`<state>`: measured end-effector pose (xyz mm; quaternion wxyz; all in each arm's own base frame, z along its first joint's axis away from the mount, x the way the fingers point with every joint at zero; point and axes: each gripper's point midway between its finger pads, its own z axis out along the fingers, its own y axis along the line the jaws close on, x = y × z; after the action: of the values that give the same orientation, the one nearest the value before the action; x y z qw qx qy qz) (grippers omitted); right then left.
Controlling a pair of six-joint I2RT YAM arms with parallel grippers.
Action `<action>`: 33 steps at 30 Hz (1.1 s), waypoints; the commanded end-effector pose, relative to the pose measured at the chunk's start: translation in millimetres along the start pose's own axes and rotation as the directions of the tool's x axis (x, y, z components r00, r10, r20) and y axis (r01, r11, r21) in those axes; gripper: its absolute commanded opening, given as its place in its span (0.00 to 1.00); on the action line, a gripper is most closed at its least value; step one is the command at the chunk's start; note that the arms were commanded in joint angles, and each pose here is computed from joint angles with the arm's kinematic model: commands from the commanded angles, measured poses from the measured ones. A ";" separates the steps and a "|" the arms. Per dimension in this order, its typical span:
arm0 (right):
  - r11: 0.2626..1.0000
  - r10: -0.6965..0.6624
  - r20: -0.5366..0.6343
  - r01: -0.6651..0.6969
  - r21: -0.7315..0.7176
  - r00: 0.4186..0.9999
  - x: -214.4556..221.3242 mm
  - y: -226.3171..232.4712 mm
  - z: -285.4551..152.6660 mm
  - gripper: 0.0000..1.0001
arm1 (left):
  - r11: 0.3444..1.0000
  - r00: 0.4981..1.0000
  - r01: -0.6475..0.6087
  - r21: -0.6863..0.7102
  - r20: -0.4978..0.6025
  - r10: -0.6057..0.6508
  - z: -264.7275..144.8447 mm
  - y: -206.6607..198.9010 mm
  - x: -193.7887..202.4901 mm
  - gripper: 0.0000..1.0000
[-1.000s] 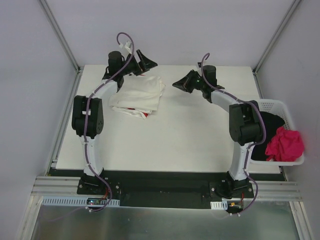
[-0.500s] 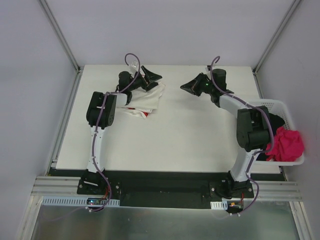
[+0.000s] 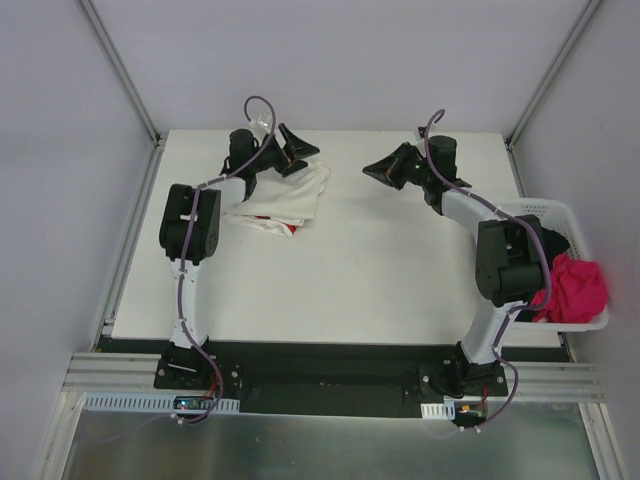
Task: Fold and stack the t-shirts
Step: Smooth out wrinkles on the folded tshirt, then put the neatly folded tshirt into the corner of the board with the left arm
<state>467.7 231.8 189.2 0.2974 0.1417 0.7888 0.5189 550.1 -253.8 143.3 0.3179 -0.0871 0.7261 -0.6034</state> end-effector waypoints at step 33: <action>0.986 -0.132 0.075 0.138 -0.089 0.988 -23.8 43.3 -67.8 0.55 | 0.679 0.608 -0.693 -0.244 -0.703 0.368 -13.8 -6.8 143.9 0.99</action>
<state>452.9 196.7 225.7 0.3339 0.1222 0.7749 0.5226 433.6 -330.5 108.1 0.2269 0.2439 0.8939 -0.2999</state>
